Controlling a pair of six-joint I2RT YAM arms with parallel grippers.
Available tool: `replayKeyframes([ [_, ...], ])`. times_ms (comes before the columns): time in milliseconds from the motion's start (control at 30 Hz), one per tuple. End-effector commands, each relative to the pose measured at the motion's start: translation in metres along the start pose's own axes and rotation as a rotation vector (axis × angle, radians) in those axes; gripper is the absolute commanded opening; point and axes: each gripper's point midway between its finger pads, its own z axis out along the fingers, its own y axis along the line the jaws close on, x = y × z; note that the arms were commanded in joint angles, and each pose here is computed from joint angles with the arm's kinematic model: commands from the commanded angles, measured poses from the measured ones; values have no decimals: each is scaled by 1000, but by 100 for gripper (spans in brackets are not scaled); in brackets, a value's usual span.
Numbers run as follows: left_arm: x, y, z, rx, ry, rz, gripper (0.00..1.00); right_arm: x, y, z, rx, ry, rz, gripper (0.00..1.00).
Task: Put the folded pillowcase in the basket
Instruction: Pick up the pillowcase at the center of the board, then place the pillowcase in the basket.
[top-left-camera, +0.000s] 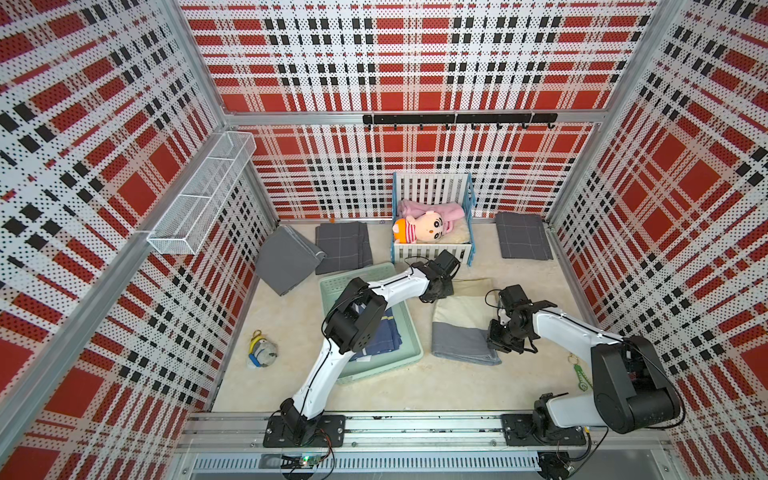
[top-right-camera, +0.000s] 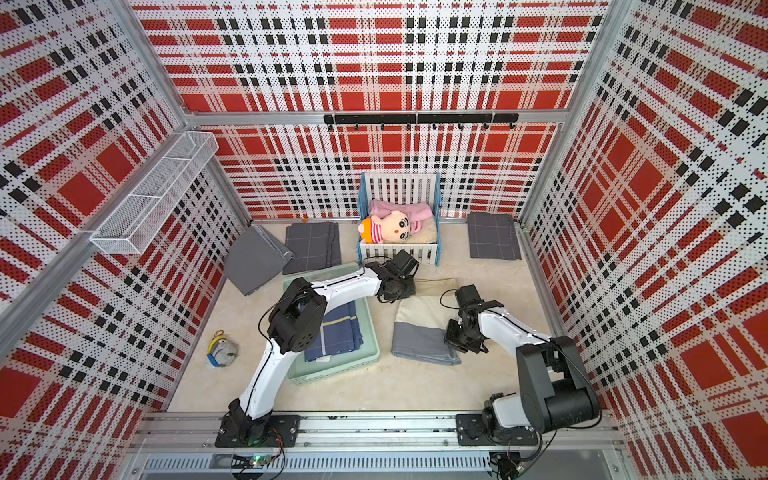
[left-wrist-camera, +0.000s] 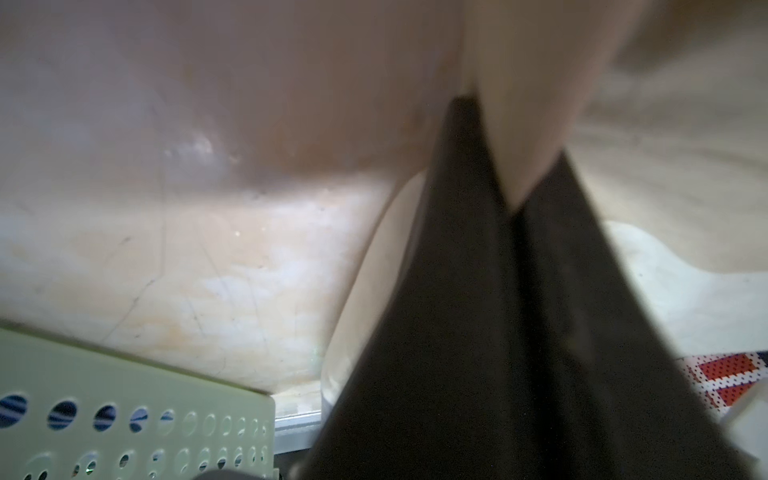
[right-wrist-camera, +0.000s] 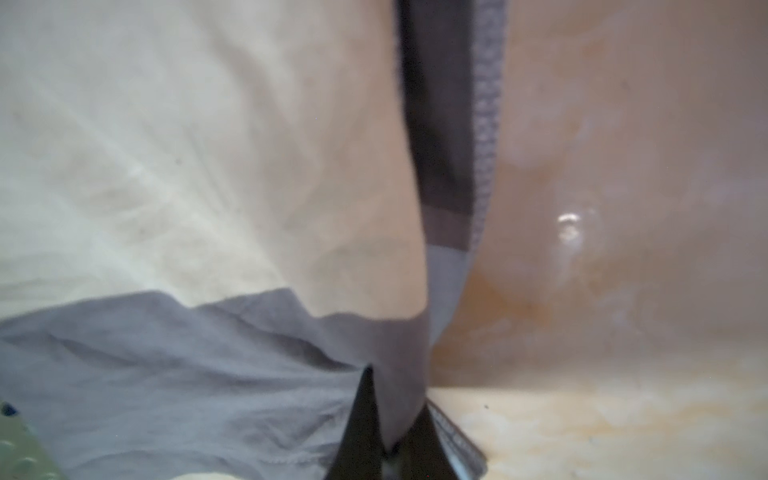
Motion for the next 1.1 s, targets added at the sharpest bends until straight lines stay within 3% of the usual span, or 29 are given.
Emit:
replayKeyframes([
  [0, -6, -26, -35, 71, -45, 47, 0, -2, 8, -8, -53, -43, -7, 0],
  [267, -27, -77, -124, 191, -199, 99, 0, -30, 58, -86, -158, -275, -113, 0],
  [467, -37, -74, -180, 218, -288, 62, 0, -38, 106, -130, -239, -346, -192, 0],
  [667, -42, -10, -227, 161, -357, -54, 0, -27, 175, -155, -344, -356, -330, 0],
  [967, -33, 104, -292, 65, -458, -233, 0, 22, 275, -145, -459, -265, -520, 0],
  [1067, -20, 139, -293, 5, -449, -267, 0, 35, 297, -128, -481, -210, -564, 0],
])
